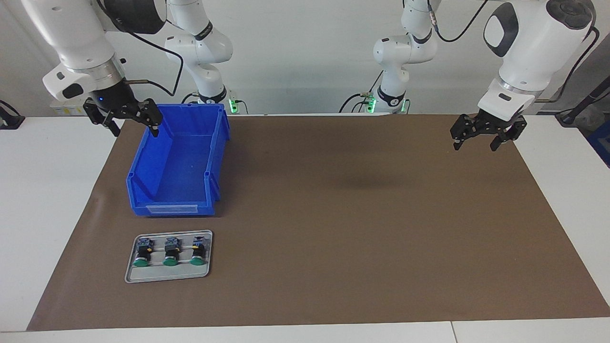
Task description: Place and press button with both arms
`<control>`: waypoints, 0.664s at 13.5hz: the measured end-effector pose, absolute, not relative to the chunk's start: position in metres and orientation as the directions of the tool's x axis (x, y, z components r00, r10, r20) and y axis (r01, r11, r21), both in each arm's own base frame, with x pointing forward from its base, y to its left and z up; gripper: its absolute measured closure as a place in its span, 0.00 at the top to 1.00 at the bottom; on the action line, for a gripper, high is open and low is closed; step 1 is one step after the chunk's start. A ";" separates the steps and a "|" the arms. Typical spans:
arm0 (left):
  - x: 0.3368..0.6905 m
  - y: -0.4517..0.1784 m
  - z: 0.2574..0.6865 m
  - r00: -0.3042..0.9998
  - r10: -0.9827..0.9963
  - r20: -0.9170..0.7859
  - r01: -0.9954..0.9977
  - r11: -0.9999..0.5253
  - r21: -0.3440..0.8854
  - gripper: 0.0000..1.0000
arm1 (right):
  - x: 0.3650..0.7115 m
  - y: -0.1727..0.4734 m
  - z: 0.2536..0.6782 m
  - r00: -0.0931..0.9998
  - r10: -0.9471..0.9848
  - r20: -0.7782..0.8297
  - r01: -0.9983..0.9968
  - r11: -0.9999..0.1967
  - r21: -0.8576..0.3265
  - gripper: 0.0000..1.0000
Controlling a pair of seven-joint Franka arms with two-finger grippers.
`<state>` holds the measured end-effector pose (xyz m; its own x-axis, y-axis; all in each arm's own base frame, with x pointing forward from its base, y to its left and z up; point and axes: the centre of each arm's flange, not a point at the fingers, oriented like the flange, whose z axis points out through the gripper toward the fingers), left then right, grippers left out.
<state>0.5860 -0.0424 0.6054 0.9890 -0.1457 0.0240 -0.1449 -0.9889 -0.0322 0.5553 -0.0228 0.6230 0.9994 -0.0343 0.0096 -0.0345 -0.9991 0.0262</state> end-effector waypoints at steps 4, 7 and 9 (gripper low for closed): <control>0.586 -0.042 0.605 0.989 -0.146 0.024 -0.145 -0.989 -0.032 1.00 | 0.555 -0.023 0.623 0.999 -0.034 0.009 -0.034 -0.999 0.026 1.00; 0.586 -0.042 0.605 0.989 -0.146 0.024 -0.145 -0.989 -0.032 1.00 | 0.555 -0.023 0.623 0.999 -0.035 0.009 -0.035 -0.999 0.026 1.00; 0.586 -0.042 0.605 0.989 -0.146 0.024 -0.145 -0.989 -0.032 1.00 | 0.555 -0.023 0.623 0.999 -0.044 0.012 -0.044 -0.999 0.026 1.00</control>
<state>0.5860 -0.0424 0.6054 0.9890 -0.1457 0.0241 -0.1449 -0.9889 -0.0322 0.5554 -0.0234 0.6235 0.9989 -0.0442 0.0122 -0.0445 -0.9987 0.0260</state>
